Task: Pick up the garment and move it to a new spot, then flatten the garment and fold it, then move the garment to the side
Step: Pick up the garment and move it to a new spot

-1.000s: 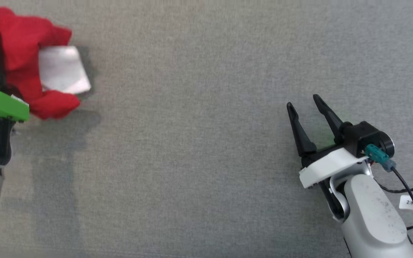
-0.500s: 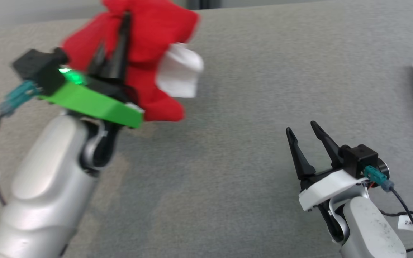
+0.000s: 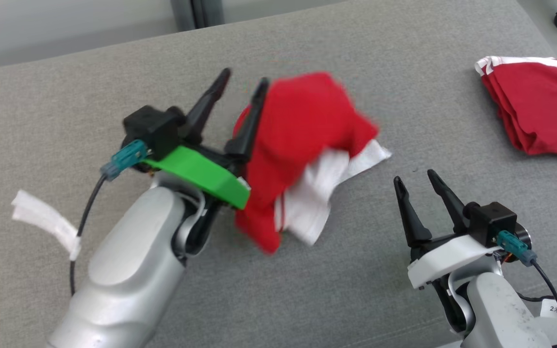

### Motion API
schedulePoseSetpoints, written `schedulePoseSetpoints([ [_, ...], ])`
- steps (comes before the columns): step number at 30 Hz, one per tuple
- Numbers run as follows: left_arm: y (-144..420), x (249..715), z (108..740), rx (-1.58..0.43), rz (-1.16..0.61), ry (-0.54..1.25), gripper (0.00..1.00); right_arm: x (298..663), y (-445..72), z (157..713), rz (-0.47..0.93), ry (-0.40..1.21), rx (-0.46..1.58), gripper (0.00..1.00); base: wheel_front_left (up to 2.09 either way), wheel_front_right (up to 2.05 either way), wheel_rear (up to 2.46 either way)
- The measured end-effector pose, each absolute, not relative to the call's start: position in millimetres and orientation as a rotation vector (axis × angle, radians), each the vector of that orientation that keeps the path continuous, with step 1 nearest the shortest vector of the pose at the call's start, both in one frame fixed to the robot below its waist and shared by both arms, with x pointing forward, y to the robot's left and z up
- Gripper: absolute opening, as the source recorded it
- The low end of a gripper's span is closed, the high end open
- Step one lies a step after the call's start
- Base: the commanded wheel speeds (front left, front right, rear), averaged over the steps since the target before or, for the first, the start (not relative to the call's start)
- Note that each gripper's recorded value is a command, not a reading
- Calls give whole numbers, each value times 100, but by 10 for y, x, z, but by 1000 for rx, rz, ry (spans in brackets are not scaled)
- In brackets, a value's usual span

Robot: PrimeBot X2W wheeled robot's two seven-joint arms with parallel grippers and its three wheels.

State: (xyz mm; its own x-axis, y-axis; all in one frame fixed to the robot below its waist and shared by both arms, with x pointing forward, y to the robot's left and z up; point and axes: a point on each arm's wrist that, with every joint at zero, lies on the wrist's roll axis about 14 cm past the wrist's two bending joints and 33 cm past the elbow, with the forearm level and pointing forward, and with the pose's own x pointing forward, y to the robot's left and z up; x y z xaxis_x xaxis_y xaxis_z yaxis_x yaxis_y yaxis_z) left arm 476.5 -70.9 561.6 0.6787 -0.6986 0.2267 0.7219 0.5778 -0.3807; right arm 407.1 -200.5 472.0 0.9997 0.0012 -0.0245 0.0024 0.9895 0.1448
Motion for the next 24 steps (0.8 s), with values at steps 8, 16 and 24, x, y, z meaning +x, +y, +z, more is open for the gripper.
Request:
schedulePoseSetpoints([
  [8, 268, 4882, 5088, -428, -511, 13, 100, 4165, -1816, 4715, 53, 25, 149, 100, 0, 0, 0],
  [16, 1006, 4532, 4867, -315, -310, 19, 100, 4141, -1678, 4783, 91, 12, 150, 100, 0, 0, 0],
  [24, 1406, 3899, 4575, -292, -164, 83, 100, 3893, -1593, 4663, 109, 55, 151, 100, 0, 0, 0],
])
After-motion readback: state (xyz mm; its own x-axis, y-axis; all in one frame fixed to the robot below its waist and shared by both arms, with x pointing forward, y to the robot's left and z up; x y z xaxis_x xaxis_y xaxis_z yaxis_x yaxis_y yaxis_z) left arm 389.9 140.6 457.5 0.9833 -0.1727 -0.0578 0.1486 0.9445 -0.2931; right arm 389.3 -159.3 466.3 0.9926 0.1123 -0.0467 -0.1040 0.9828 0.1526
